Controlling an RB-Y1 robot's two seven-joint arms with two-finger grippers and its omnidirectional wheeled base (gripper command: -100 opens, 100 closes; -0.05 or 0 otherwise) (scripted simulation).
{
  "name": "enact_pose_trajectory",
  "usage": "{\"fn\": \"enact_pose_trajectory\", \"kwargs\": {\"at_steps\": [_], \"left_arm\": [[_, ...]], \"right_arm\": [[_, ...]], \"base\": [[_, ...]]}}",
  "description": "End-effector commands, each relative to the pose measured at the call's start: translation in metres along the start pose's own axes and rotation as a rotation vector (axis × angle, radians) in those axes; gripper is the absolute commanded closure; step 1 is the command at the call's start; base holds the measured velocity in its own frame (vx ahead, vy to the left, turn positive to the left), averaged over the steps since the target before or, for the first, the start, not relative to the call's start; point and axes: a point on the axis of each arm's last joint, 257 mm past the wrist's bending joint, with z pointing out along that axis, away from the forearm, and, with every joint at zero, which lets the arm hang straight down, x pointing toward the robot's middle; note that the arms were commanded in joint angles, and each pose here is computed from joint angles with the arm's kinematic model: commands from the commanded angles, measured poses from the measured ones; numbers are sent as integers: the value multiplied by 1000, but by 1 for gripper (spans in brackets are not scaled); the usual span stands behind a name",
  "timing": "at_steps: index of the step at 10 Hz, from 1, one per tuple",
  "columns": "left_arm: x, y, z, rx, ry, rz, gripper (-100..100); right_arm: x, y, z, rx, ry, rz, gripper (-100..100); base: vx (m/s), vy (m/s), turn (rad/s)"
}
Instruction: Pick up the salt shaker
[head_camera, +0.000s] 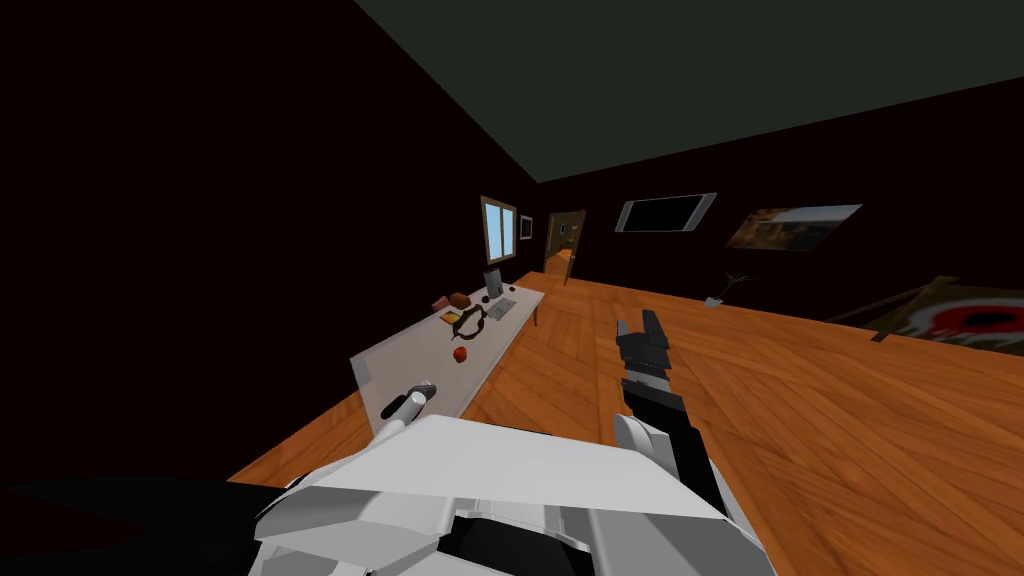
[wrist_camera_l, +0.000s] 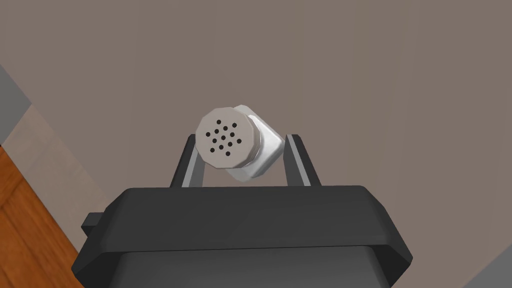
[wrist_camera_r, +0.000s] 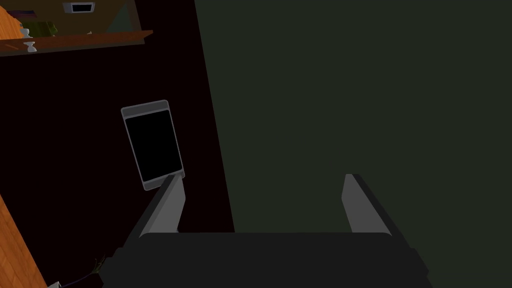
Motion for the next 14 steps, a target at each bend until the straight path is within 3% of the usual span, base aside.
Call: {"fn": "enact_pose_trajectory", "kwargs": {"at_steps": [1, 6, 9, 14], "left_arm": [[2, 2, 1, -6, 3, -3, 100], [19, 3, 6, -33, 13, 51, 100], [19, 3, 6, -33, 14, 27, 100], [27, -1, 10, -42, 13, 67, 100]], "right_arm": [[0, 0, 0, 0, 0, 0, 0], [0, 0, 0, 0, 0, 0, 0], [0, 0, 0, 0, 0, 0, 0], [0, 0, 0, 0, 0, 0, 0]], "base": [[2, -30, 31], [1, -33, 80], [-3, -17, 8], [-1, -23, 58]]}}
